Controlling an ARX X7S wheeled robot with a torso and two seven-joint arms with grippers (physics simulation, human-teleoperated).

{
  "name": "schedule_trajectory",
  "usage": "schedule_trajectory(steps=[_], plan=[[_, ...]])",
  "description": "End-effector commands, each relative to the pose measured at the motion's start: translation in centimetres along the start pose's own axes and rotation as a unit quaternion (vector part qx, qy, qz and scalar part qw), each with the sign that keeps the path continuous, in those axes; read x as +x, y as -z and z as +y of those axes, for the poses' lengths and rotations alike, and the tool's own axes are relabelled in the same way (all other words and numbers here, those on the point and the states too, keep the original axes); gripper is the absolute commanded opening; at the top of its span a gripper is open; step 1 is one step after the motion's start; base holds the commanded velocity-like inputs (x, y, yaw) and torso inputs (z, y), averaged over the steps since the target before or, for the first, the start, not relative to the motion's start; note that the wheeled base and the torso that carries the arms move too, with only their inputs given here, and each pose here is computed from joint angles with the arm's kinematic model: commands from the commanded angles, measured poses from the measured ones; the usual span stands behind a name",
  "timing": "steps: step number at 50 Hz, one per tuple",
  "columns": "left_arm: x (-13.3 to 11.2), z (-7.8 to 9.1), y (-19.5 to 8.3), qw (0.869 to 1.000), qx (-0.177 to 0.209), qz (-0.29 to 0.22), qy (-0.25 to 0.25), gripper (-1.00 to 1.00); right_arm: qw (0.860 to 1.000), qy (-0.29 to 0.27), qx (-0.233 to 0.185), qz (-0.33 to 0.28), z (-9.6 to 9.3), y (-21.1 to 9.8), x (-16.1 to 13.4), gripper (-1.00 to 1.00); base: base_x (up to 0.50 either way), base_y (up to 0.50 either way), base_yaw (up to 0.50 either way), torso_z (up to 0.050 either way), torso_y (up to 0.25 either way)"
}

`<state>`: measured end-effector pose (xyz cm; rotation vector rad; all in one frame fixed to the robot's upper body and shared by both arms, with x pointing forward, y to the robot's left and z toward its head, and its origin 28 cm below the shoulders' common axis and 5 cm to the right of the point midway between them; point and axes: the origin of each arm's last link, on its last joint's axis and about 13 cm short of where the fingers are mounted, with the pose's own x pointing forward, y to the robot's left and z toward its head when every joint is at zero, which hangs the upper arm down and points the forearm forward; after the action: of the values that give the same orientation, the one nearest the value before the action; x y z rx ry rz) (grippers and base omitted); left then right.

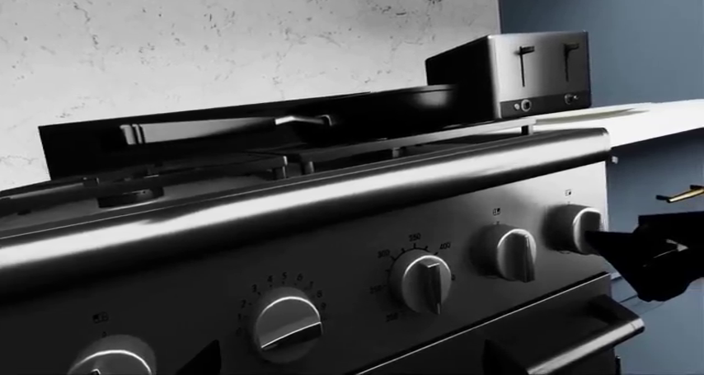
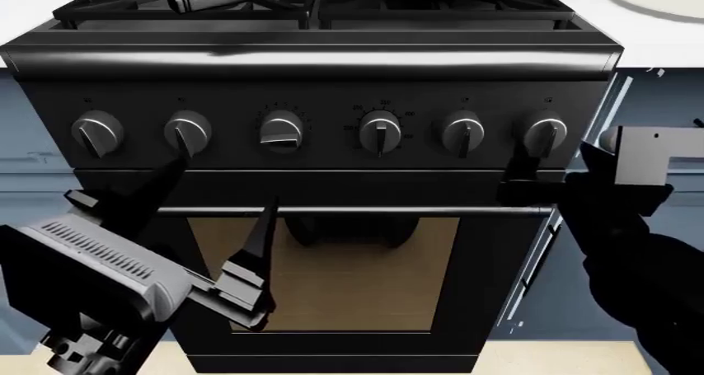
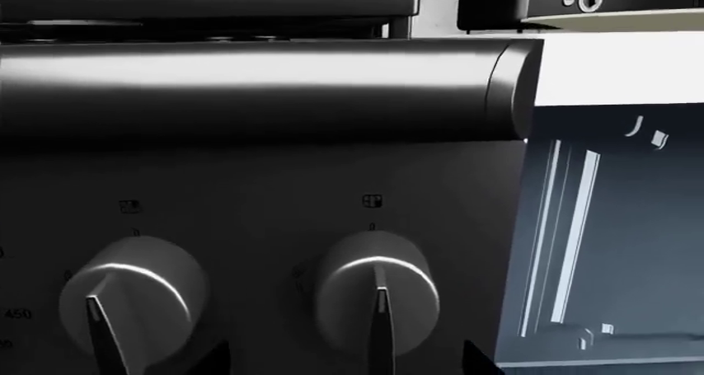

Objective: Pick the croissant and place it on the pan. Then turn on the stove to warm the croissant.

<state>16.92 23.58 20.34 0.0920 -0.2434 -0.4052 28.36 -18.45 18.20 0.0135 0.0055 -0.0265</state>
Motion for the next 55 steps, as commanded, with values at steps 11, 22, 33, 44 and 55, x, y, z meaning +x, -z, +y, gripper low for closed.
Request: schedule_trajectory(steps=[11, 22, 33, 44, 55], plan=[[0.0, 0.0, 0.1, 1.0, 0.0, 0.002, -0.001, 1.0, 1.0, 0.017, -0.007, 0.01, -0.5, 0.8, 0.9, 1.0, 0.0, 0.0, 0.0, 0.0, 0.0], [0.1, 0.0, 0.2, 1.0, -0.001, 0.004, -0.002, 1.0, 1.0, 0.02, -0.008, 0.016, -0.6, 1.3, 1.5, 1.0, 0.0, 0.0, 0.0, 0.0, 0.0], [0.2, 0.0, 0.2, 1.0, -0.001, 0.005, -0.001, 1.0, 0.999, 0.024, -0.008, 0.019, -0.9, 1.4, 1.8, 1.0, 0.0, 0.0, 0.0, 0.0, 0.0], [0.1, 0.0, 0.1, 1.0, 0.001, 0.005, -0.001, 1.0, 0.999, 0.026, -0.008, 0.019, -0.9, 1.4, 2.1, 1.0, 0.0, 0.0, 0.0, 0.0, 0.0], [0.1, 0.1, 0.3, 1.0, 0.0, 0.006, -0.002, 1.0, 0.999, 0.024, -0.011, 0.02, -0.8, 1.4, 2.5, 1.0, 0.0, 0.0, 0.0, 0.0, 0.0]])
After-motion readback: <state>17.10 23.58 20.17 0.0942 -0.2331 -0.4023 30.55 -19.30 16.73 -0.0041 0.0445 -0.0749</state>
